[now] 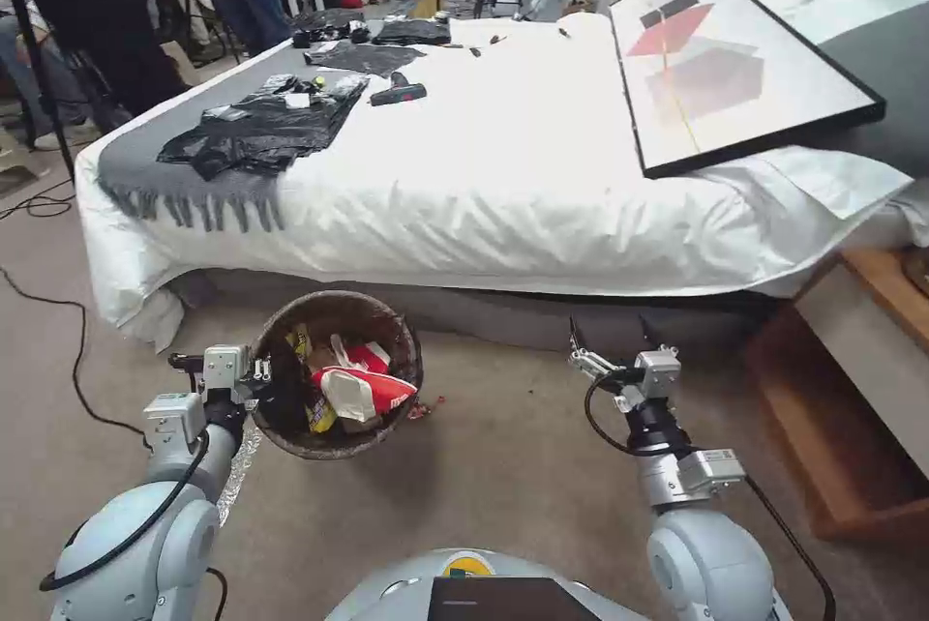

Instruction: Pick up the trash bin, then pick up the garbage from the floor and place it into the trash bin.

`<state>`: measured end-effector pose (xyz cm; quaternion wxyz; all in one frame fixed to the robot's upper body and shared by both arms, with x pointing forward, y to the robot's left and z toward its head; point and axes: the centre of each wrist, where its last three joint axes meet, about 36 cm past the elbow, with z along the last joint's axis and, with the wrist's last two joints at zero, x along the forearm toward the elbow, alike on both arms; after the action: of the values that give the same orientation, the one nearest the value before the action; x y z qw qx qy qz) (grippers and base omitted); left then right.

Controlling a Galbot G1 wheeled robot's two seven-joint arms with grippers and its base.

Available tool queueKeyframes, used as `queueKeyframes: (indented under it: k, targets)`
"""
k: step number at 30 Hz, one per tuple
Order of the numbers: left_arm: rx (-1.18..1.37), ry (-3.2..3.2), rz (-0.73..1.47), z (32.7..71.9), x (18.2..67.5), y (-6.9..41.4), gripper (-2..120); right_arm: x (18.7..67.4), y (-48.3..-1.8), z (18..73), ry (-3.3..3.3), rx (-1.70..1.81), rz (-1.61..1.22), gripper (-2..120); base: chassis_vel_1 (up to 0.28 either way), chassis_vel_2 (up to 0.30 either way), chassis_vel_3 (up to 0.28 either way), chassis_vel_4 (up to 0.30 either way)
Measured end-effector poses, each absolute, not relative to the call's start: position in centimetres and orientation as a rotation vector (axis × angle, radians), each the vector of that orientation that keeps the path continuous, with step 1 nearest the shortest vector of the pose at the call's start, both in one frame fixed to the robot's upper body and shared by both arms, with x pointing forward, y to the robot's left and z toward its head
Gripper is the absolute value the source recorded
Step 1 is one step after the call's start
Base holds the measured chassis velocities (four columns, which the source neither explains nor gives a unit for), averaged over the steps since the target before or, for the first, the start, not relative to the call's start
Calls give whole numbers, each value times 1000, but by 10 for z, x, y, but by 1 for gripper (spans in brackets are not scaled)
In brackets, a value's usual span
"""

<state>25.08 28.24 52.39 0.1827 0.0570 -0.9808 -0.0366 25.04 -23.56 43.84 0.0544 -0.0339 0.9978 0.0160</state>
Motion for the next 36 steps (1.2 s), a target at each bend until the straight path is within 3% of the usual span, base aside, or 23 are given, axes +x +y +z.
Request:
queueKeyframes:
  k: [36]
  targets:
    - [160, -2770, -103, 524, 250, 282, 3, 254, -235, 438, 3049, -108, 70, 100, 51, 59, 63, 61]
